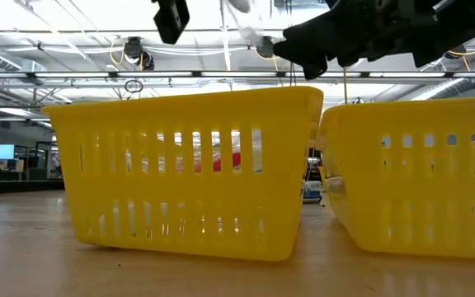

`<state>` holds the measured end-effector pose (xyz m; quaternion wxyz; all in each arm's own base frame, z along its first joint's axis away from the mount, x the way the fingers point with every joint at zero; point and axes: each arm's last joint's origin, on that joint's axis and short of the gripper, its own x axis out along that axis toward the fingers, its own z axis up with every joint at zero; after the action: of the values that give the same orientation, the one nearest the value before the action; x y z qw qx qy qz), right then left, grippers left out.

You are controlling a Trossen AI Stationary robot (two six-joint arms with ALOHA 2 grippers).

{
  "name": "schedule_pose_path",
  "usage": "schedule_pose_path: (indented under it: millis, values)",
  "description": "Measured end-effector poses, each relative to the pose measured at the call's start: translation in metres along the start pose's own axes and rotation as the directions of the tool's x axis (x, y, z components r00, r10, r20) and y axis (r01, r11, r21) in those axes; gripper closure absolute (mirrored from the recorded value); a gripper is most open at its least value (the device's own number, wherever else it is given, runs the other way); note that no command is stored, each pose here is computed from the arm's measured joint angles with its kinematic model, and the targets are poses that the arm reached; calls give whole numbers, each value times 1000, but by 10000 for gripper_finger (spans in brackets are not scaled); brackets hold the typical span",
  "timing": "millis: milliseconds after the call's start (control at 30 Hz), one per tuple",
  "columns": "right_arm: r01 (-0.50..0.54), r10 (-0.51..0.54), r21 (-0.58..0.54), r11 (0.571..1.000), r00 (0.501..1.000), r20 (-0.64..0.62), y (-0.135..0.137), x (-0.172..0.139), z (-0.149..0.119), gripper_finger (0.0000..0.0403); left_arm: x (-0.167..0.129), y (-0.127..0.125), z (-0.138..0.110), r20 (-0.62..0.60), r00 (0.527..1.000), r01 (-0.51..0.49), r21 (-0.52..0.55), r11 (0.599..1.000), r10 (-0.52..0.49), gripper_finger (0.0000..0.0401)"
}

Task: Pick & Place Travel size toiletries
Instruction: Put the right white and blue toothbrush into the bottom left yellow bin

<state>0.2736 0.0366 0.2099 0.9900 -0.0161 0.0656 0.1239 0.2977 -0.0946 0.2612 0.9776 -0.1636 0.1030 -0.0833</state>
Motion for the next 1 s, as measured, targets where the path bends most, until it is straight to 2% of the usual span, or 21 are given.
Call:
schedule_pose_path:
  millis: [67, 200, 400, 500, 733, 1000]
  values:
    - [1, -1, -31, 1000, 1000, 0, 0, 0, 0, 224, -1, -5, -6, -52, 998, 43, -55, 998, -46, 387]
    - [13, -11, -44, 999, 1000, 26, -3, 0, 2, 212, 6, -11, -27, -174, 982, 50, -122, 991, -71, 387]
    - [31, -30, -33, 999, 999, 36, -8, -1, 3, 217, 23, -9, -55, -293, 944, 87, -221, 971, -151, 388]
    - [31, -30, -33, 999, 999, 35, -8, -1, 3, 222, 30, -5, -70, -357, 921, 66, -248, 967, -155, 386]
    - [29, -29, -30, 999, 999, 16, -8, -1, 1, 223, 38, -1, -84, -413, 873, 121, -334, 935, -261, 385]
    - [29, -29, -30, 999, 1000, 8, -8, -1, 0, 226, 40, 6, -81, -395, 891, 112, -290, 950, -225, 353]
